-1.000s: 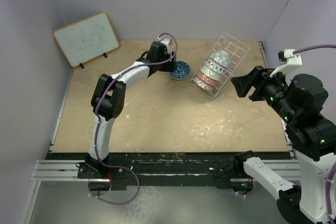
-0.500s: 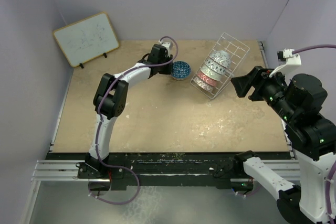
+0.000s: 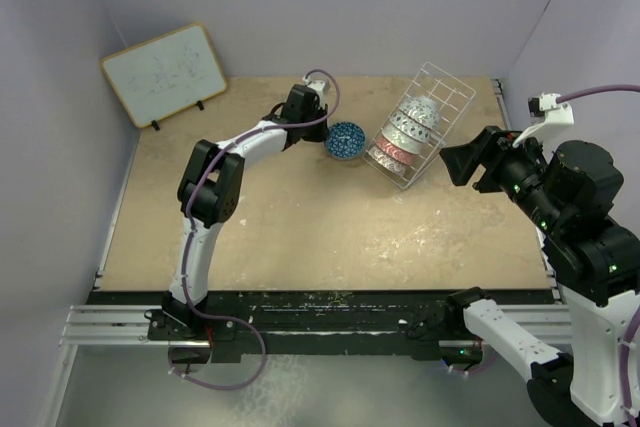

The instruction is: Load the bowls into the dish rack

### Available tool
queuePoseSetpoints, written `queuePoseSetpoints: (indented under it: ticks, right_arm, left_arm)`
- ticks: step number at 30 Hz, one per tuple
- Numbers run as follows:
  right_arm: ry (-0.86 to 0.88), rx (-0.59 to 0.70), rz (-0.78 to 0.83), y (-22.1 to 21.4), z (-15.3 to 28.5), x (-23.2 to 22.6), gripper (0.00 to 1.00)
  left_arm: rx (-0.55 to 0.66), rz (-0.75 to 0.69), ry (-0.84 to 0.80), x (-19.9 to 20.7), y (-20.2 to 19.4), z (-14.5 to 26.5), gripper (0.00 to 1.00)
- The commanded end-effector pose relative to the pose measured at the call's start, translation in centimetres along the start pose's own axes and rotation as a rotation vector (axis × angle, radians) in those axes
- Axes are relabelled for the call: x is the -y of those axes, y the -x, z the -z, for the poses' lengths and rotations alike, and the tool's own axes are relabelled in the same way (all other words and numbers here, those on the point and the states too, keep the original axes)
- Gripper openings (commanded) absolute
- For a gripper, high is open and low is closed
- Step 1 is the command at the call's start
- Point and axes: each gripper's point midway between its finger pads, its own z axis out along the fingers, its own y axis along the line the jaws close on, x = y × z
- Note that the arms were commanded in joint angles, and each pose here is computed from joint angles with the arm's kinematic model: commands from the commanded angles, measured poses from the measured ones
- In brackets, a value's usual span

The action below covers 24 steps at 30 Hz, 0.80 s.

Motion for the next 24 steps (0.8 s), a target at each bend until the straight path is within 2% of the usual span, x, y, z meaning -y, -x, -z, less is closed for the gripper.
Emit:
queuePoseSetpoints:
  ticks: [1,5,18,21,24]
  right_arm:
    - [0.01,0.049,0.009,1.3,0.0,-0.3,0.7]
    - [0.02,0.054,0.007,1.4,0.2,-0.5,0.7]
    - [0.048,0.058,-0.01,1.2,0.1,-1.0,0.7]
    - [0.057,0.049,-0.015,0.9,-0.1,-1.1,0.7]
    - [0.061,0.048,-0.015,0.8,-0.1,-1.2,0.7]
  left_arm:
    - [0.008,-0.054,0.053,-1.0,0.3,2.1,0.0]
    - [-0.011,-0.094,0.101,-1.6,0.1,4.9,0.0]
    - [-0.135,-0.147,0.201,-3.8,-5.1,12.9,0.0]
    - [-0.162,-0.133,0.21,-4.3,-6.5,13.0,0.07]
    - [-0.176,-0.121,0.227,-4.7,-7.4,13.0,0.21]
